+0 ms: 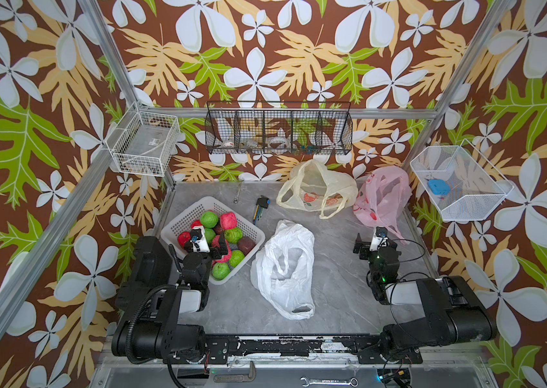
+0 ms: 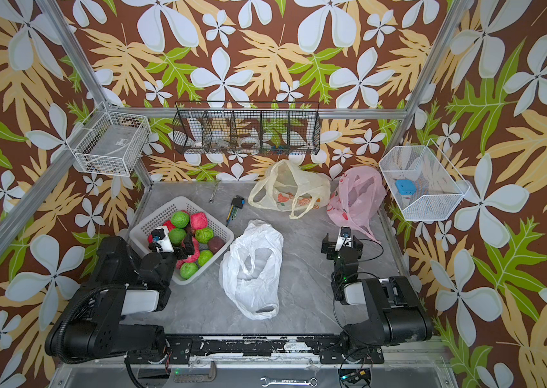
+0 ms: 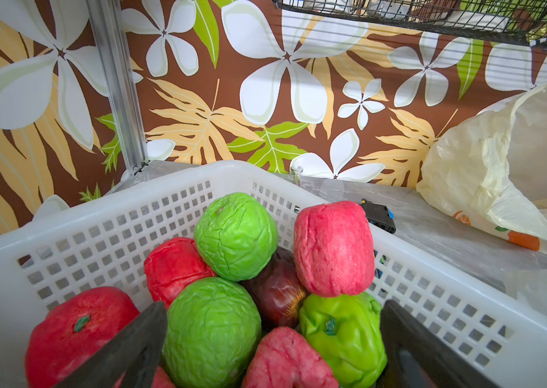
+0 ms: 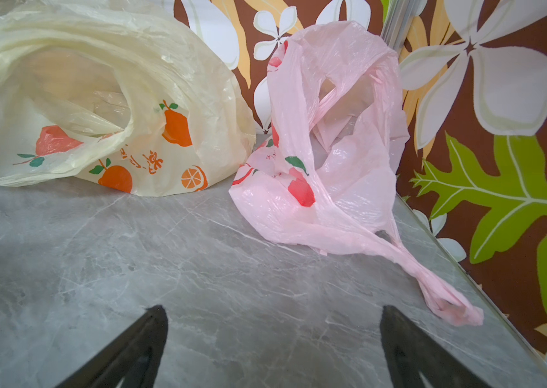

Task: Untie the knot of a plastic bag & take out the apple
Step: Reset both arms

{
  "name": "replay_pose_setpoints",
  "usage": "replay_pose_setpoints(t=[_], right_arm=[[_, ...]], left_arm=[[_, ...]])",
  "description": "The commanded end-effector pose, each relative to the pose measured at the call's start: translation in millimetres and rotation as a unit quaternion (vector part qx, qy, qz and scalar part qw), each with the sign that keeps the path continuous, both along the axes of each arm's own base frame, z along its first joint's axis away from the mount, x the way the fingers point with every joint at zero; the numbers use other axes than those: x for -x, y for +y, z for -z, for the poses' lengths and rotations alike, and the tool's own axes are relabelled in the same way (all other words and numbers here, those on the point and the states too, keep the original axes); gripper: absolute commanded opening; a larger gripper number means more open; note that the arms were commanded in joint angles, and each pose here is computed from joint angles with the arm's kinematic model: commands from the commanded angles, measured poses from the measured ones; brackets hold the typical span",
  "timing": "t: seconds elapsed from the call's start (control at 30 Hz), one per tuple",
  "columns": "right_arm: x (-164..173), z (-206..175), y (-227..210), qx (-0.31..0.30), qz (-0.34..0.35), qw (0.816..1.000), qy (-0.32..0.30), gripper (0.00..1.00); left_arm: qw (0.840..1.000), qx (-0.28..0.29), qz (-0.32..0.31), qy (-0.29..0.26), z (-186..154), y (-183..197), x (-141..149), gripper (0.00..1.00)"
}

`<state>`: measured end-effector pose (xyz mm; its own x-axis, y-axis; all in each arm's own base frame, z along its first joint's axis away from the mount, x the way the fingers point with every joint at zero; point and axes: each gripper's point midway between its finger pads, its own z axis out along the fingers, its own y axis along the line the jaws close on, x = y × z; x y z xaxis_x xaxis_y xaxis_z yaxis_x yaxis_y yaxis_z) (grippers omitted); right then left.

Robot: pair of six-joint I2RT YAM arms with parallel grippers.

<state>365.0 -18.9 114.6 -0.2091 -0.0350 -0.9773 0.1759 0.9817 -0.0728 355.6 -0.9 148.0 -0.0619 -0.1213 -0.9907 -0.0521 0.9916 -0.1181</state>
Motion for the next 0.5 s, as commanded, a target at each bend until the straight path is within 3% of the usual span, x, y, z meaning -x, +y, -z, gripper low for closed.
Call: replay_pose_setpoints(t=[0.0,0.47], right_arm=[[-1.3,-1.7,1.7,-0.004,-0.004,1.0,-0.003,1.0],[-0.9,-1.1,1.4,-0.004,-0.003,1.0,-0.003,0.99]], left_arm=[[1.0,-0.008,-0.009,-0.004,-1.7,3.5,0.0,1.0],[1.0,-0.01,-0.008,-0.002,-0.9,1.9,-0.6,1.0]])
